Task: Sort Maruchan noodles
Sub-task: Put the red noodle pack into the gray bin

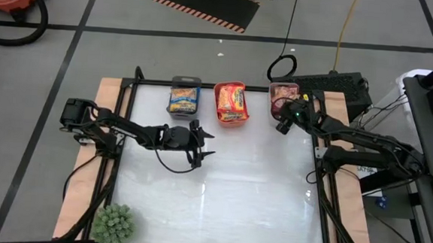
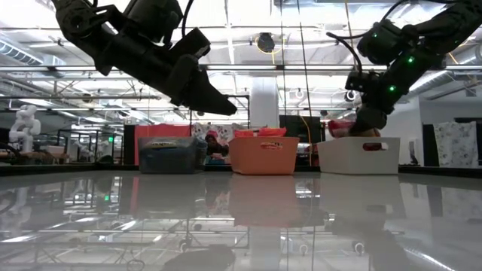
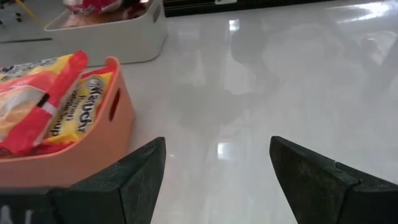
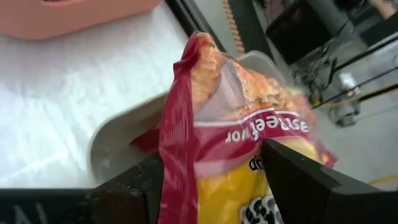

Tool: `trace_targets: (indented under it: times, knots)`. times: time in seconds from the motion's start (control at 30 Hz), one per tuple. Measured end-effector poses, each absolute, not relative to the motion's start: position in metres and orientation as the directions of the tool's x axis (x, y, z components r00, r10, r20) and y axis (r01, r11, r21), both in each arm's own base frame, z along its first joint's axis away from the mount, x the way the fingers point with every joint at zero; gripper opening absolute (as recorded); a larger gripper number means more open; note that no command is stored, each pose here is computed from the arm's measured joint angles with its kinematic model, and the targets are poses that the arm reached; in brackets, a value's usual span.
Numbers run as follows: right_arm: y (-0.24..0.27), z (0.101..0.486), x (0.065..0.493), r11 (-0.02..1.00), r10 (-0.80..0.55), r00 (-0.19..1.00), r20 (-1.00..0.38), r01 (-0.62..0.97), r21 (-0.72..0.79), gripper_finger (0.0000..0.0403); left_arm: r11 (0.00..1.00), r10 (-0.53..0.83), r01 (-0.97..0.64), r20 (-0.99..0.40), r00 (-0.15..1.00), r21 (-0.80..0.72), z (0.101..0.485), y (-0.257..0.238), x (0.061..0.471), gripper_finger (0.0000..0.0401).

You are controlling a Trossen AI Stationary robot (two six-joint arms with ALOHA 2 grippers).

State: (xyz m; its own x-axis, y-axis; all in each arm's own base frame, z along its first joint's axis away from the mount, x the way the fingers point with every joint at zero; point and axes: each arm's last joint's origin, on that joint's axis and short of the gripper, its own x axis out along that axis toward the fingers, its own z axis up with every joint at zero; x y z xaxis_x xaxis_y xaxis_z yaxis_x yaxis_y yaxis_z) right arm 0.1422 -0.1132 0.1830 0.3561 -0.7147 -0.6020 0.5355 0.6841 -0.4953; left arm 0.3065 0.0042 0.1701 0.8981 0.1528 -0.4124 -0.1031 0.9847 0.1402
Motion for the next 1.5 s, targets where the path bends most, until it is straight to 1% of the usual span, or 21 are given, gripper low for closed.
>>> trace_targets:
  times: [0.13, 0.3, 0.57, 0.73, 0.83, 0.97, 1.1, 1.2, 1.3, 1.33, 1.4, 1.5]
  knots:
    - [-0.111, 0.18, 0.14, 0.696, -0.693, 0.348, -0.631, 0.55, -0.461, 0.023, 0.988, 0.131, -0.082, -0.412, 0.902, 0.133, 0.17, -0.003, 0.307, 0.0292]
    - [-0.108, 0.187, 0.14, 0.737, -0.648, 0.446, -0.617, 0.574, -0.358, 0.0233, 0.989, 0.109, -0.058, -0.412, 0.904, 0.136, 0.17, -0.01, 0.306, 0.0292]
    - [-0.101, 0.205, 0.132, 0.723, -0.657, 0.534, -0.533, 0.647, -0.242, 0.0233, 0.989, 0.109, -0.057, -0.412, 0.905, 0.136, 0.17, -0.011, 0.306, 0.0292]
    - [-0.102, 0.215, 0.134, 0.694, -0.685, 0.579, -0.442, 0.704, -0.153, 0.0228, 0.988, 0.108, -0.057, -0.387, 0.916, 0.141, 0.173, -0.011, 0.307, 0.0292]
    - [-0.103, 0.215, 0.138, 0.723, -0.652, 0.623, -0.432, 0.683, -0.105, 0.0212, 0.99, 0.079, -0.033, -0.349, 0.934, 0.135, 0.176, -0.011, 0.309, 0.0292]
    - [-0.108, 0.206, 0.142, 0.716, -0.647, 0.596, -0.475, 0.689, -0.111, 0.0177, 0.993, 0.035, 0.001, -0.308, 0.951, 0.116, 0.18, -0.012, 0.311, 0.0292]
    - [-0.114, 0.191, 0.145, 0.705, -0.65, 0.574, -0.499, 0.7, -0.114, 0.0134, 0.992, 0.028, 0.009, -0.303, 0.952, 0.122, 0.181, -0.012, 0.311, 0.0292]
    - [-0.117, 0.178, 0.142, 0.685, -0.657, 0.53, -0.537, 0.716, -0.132, 0.0107, 0.992, 0.029, 0.01, -0.304, 0.952, 0.127, 0.181, -0.012, 0.311, 0.0292]
    - [-0.121, 0.169, 0.136, 0.628, -0.704, 0.459, -0.542, 0.759, -0.173, 0.0088, 0.992, 0.029, 0.01, -0.304, 0.952, 0.126, 0.181, -0.012, 0.311, 0.0292]
    - [-0.122, 0.166, 0.134, 0.62, -0.709, 0.451, -0.542, 0.765, -0.175, 0.0083, 0.992, 0.029, 0.01, -0.304, 0.952, 0.126, 0.181, -0.012, 0.311, 0.0292]
    - [-0.122, 0.164, 0.132, 0.617, -0.715, 0.464, -0.523, 0.771, -0.159, 0.0075, 0.992, 0.029, 0.01, -0.304, 0.952, 0.126, 0.181, -0.012, 0.311, 0.0292]
    - [-0.122, 0.164, 0.132, 0.642, -0.699, 0.511, -0.501, 0.757, -0.125, 0.0067, 0.992, 0.029, 0.009, -0.305, 0.952, 0.123, 0.181, -0.012, 0.311, 0.0292]
